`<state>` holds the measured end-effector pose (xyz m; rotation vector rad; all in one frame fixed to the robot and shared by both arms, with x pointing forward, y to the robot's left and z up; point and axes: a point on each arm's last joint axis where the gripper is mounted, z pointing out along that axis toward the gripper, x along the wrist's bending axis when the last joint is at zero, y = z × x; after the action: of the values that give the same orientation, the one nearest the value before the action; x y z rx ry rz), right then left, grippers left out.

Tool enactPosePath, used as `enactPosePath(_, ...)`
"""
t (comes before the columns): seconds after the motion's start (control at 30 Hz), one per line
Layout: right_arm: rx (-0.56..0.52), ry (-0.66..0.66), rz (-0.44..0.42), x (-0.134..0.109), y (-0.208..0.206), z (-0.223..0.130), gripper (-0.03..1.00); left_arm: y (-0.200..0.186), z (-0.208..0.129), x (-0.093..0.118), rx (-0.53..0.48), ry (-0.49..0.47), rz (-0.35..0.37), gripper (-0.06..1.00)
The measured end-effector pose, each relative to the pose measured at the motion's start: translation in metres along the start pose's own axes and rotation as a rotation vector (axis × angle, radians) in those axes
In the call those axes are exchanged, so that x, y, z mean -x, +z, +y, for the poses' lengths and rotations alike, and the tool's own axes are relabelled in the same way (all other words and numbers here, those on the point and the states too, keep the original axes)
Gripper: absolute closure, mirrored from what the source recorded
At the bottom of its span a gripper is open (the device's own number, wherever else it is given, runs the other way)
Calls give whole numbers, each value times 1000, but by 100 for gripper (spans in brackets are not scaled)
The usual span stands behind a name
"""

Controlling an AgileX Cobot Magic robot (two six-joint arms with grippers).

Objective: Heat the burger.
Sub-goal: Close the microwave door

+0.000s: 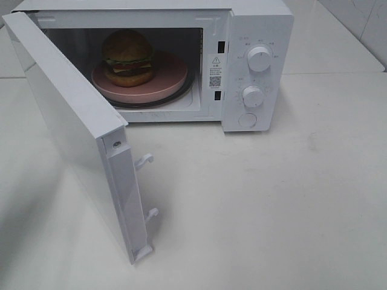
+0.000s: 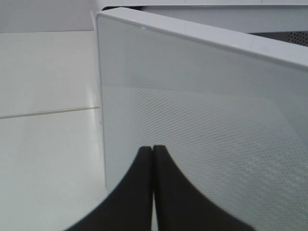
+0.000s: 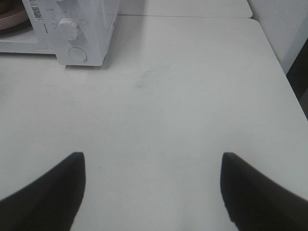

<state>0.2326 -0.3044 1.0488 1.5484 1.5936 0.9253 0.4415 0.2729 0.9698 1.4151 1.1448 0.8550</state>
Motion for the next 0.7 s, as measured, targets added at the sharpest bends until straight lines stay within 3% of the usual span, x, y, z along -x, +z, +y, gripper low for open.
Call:
enactPosePath(0.23, 0, 0, 0, 0, 0, 0, 21, 15, -14, 26, -38, 27, -99, 94)
enactPosePath(0.6, 0, 0, 0, 0, 0, 0, 21, 35, -23, 57, -67, 6, -83, 94)
enactPosePath(0.7, -1, 0, 0, 0, 0, 0, 21, 48, -21, 71, -59, 13, -111, 94)
